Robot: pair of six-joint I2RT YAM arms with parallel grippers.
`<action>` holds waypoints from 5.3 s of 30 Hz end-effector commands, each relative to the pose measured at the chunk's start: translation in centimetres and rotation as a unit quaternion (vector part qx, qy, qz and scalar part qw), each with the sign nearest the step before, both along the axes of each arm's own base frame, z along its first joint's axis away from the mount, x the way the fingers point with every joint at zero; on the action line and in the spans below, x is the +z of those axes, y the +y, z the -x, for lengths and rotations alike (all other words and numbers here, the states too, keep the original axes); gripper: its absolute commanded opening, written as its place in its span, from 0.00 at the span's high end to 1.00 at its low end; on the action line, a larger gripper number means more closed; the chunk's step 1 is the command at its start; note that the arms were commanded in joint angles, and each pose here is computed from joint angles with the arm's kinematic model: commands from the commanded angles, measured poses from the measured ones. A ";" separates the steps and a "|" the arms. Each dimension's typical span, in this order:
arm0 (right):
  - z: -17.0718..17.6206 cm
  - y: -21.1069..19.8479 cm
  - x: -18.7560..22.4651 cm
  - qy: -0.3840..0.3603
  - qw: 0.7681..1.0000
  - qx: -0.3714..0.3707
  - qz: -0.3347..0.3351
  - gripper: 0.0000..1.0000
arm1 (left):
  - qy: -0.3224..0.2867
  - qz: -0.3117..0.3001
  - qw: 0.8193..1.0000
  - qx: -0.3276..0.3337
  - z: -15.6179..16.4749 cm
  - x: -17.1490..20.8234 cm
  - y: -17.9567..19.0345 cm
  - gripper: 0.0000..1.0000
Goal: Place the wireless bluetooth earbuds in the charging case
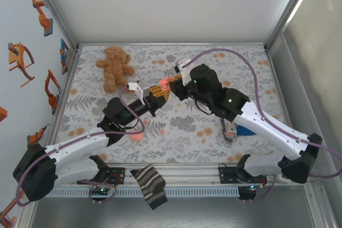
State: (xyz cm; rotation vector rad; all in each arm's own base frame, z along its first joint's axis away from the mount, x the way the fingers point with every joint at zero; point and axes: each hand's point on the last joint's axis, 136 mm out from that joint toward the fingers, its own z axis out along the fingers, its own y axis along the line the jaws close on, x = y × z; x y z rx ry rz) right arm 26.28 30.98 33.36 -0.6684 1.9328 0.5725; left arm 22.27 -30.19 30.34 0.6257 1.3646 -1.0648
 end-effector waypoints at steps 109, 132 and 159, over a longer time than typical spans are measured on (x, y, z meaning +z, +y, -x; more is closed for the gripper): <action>5.7 2.1 4.0 0.165 0.926 0.265 -0.215 0.06 | -0.095 0.018 0.994 -0.053 4.5 3.7 1.7 1.00; 7.8 1.4 6.1 0.130 0.920 0.296 -0.222 0.32 | -0.070 -0.006 0.997 -0.016 3.3 2.1 2.1 1.00; 9.5 -3.0 6.8 -0.076 0.949 0.287 -0.105 0.14 | -0.093 0.007 0.994 -0.063 6.0 3.8 2.8 1.00</action>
